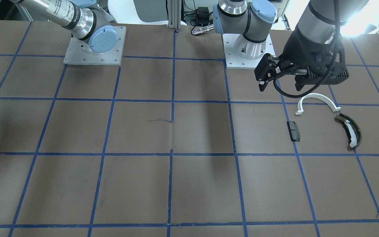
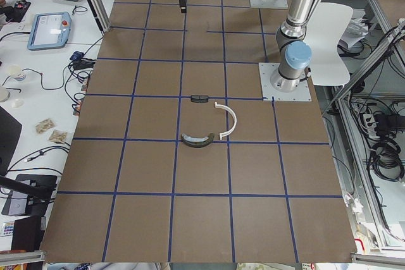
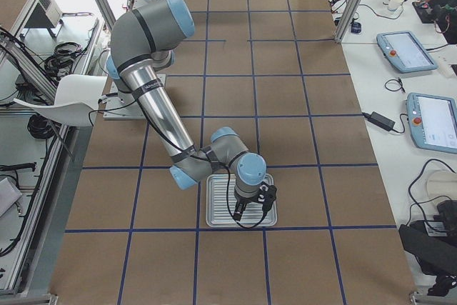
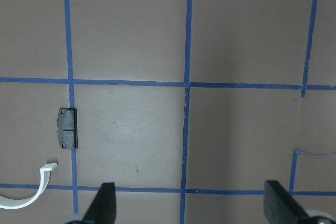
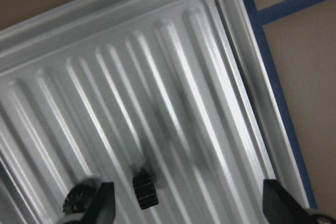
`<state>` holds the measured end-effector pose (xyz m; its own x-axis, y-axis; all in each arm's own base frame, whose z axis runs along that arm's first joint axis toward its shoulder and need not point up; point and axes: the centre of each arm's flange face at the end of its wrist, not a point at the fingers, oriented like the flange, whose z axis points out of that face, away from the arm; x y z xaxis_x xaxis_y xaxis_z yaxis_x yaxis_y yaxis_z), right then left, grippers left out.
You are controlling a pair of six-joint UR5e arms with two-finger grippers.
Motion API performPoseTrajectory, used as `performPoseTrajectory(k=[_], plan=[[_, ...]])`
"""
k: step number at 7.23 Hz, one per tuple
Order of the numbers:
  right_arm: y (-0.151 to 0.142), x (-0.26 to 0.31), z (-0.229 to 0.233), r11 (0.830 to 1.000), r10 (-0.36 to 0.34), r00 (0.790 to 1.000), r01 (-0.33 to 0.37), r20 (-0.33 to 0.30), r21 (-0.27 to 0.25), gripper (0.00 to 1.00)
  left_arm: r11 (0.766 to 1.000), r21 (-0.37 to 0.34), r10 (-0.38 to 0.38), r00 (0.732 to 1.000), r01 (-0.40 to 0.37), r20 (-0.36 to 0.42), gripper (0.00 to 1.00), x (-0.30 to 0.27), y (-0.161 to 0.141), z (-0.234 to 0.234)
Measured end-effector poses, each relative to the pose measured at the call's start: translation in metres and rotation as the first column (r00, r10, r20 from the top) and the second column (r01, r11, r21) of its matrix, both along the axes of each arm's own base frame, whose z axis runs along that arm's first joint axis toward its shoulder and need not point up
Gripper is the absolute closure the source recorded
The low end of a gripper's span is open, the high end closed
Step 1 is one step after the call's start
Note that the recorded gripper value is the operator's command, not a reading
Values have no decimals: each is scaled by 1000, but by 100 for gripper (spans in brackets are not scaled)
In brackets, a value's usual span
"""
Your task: Place bearing gear from tray to pile
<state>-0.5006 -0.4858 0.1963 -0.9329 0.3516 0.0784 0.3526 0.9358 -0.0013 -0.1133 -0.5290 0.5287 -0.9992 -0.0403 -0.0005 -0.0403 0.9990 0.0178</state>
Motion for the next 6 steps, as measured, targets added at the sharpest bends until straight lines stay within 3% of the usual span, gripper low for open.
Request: performPoseTrajectory(k=[4,6], plan=[[0,3,-9,999,50,998,-50,32,4,16,1000,-1,-1,1000,1,-1,0,-1,0,0],[1,7,-13,998,63,997,-63,50,-1,39,1000,-1,0,1000,0,-1,0,0,1,1]])
